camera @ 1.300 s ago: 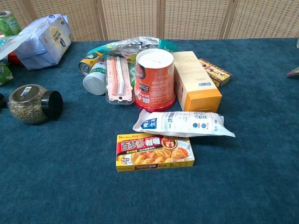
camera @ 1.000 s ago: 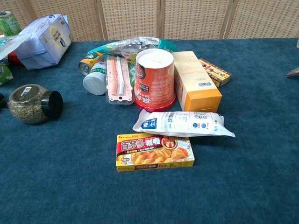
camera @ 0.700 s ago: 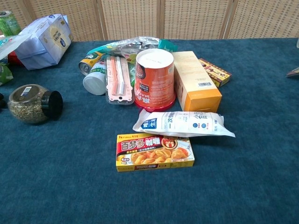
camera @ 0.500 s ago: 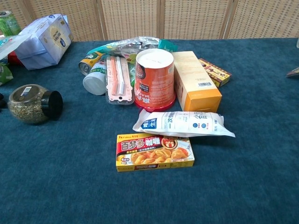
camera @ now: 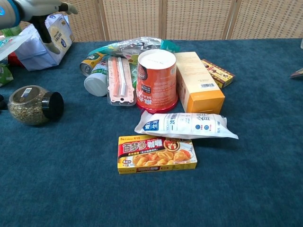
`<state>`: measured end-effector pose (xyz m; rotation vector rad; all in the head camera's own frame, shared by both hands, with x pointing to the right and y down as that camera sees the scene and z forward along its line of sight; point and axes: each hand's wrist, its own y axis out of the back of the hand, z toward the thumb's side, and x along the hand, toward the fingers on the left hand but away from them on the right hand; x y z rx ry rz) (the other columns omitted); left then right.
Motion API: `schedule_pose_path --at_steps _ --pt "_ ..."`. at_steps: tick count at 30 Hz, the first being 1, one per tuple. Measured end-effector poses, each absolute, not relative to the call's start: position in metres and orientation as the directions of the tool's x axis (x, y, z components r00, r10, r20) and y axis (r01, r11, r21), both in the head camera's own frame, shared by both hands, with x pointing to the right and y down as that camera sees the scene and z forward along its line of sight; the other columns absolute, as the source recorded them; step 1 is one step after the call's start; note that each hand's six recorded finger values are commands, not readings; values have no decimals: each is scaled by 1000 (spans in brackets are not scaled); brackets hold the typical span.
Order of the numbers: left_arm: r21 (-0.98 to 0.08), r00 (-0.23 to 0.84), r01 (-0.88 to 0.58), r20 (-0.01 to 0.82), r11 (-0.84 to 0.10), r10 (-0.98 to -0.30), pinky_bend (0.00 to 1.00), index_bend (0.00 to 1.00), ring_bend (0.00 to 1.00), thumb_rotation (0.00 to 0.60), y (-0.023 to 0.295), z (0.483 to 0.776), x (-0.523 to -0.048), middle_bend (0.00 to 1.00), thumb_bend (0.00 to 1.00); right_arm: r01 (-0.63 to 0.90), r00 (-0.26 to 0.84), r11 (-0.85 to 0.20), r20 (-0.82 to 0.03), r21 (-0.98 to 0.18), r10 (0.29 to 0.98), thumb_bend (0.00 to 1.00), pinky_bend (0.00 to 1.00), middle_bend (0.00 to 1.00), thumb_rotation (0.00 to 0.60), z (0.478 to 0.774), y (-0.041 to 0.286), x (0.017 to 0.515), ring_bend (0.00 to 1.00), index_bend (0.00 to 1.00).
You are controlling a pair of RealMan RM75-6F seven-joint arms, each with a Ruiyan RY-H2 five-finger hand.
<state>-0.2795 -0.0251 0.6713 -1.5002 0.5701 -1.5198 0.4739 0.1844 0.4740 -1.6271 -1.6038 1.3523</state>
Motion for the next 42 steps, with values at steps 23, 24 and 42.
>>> schedule_pose_path --at_steps 23,24,42 --pt "-844 264 243 532 -478 -805 0 0 0 600 -39 709 -154 0 0 472 -196 -190 -313 -861 929 0 0 0 600 475 184 483 0 0" --pt "-845 261 248 529 -473 -808 9 0 0 600 -41 711 -151 0 0 472 -196 -190 -312 -861 929 0 0 0 600 474 184 483 0 0" --pt "-893 328 317 419 -319 -846 1000 838 1000 600 -30 722 -95 929 42 475 -189 -176 -296 -862 936 0 0 0 600 467 185 483 0 0"
